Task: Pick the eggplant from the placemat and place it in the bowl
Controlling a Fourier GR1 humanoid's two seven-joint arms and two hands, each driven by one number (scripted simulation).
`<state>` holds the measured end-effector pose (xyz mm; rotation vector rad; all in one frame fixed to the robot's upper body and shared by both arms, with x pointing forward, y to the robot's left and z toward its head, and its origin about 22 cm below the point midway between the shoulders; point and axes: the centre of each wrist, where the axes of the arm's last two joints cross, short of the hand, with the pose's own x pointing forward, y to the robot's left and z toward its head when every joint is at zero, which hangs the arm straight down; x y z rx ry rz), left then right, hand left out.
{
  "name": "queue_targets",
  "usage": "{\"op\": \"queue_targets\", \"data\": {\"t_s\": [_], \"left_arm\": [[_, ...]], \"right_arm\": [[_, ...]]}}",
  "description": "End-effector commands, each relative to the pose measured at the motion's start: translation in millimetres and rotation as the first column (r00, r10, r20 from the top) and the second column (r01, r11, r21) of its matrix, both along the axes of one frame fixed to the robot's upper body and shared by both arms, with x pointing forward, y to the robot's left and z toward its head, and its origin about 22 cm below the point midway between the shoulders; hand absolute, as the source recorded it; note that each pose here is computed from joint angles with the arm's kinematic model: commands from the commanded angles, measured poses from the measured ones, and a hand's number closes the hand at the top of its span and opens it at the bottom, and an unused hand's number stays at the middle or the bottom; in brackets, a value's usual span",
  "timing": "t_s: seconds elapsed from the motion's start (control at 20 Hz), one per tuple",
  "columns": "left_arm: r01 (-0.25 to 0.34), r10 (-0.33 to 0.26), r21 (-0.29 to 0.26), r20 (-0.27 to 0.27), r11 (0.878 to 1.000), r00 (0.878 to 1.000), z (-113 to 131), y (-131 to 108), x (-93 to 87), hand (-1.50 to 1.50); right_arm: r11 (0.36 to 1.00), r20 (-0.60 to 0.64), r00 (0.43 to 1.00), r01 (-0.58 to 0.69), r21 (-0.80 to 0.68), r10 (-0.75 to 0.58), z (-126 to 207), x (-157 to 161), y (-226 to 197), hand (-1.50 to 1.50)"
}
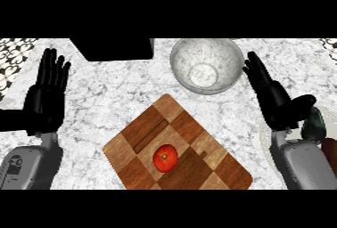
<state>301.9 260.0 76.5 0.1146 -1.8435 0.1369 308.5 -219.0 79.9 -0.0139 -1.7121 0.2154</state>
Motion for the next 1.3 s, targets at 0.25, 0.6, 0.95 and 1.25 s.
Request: {"op": "queue_targets", "data": {"t_s": [0.25,0.6,0.95,1.25], "left_arm": [[0.123,-0.092,0.137,-0.219,0.983,0.971,-33.8,-9.1,-13.9,0.00],[0.155,-0.125,0.100,-0.262,0.983,0.957,-52.6,-19.1,-25.2,0.00],[0.161,-0.130,0.097,-0.273,0.982,0.953,-51.1,-38.4,-30.4,0.00],[0.182,-0.145,0.116,-0.271,0.976,0.952,-46.7,-30.2,-24.3,0.00]], "right_arm": [[0.931,-0.518,0.783,0.356,-0.081,-0.345,-51.2,-18.8,-113.7,1.50],[0.549,-0.113,0.537,0.825,-0.135,-0.836,-60.3,-48.6,-131.8,-1.50],[0.473,0.016,0.490,0.849,-0.237,-0.872,14.0,-42.6,-148.1,-1.50],[0.437,-0.114,0.433,0.788,-0.435,-0.894,65.9,-27.3,-183.6,-1.50]]}}
